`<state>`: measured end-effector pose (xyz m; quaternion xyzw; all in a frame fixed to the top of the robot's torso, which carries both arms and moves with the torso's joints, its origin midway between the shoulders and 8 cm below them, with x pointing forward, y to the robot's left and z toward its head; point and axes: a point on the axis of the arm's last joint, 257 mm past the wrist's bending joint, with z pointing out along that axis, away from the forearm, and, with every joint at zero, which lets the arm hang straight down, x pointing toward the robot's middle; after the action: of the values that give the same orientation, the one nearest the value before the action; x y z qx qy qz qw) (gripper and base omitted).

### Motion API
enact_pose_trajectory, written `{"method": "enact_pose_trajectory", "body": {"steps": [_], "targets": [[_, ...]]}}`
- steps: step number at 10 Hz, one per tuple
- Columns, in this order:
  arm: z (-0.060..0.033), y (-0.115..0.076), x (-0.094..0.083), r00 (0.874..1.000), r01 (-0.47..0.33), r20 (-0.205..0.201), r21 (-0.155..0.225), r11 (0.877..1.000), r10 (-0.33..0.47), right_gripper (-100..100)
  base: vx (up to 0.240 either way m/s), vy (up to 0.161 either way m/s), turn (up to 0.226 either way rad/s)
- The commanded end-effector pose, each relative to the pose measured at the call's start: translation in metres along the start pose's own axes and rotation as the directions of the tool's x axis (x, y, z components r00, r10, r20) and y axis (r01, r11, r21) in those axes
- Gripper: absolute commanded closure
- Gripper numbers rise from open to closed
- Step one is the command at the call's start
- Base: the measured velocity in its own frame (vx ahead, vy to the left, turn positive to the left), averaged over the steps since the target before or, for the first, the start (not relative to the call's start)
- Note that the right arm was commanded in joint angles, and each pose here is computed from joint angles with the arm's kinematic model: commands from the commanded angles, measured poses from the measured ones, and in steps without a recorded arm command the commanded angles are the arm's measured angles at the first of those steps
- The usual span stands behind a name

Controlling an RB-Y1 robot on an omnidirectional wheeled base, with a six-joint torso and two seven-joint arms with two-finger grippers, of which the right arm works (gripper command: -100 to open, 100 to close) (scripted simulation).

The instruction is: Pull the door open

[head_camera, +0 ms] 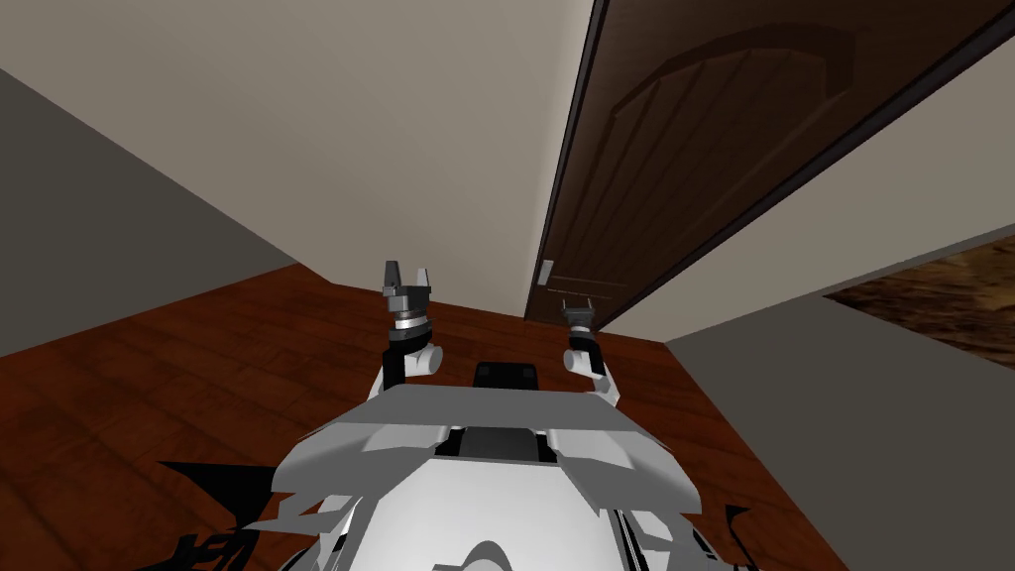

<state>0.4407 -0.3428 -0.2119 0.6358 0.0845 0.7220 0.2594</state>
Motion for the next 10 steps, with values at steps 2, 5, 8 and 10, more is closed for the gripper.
{"method": "enact_pose_trajectory", "body": {"steps": [2,5,8,10], "targets": [[0.0021,-0.007,-0.014,0.996,-0.079,0.031,0.004,0.997,0.079,-100,0.105,0.000,0.071],[0.0030,-0.012,-0.028,0.985,-0.160,0.063,0.003,0.987,0.159,-100,0.103,0.014,0.058],[0.0035,-0.017,-0.041,0.968,-0.233,0.092,-0.003,0.972,0.232,-100,0.105,-0.004,0.054],[0.0036,-0.020,-0.049,0.954,-0.278,0.110,-0.008,0.960,0.277,-100,0.099,-0.010,0.057]]}}
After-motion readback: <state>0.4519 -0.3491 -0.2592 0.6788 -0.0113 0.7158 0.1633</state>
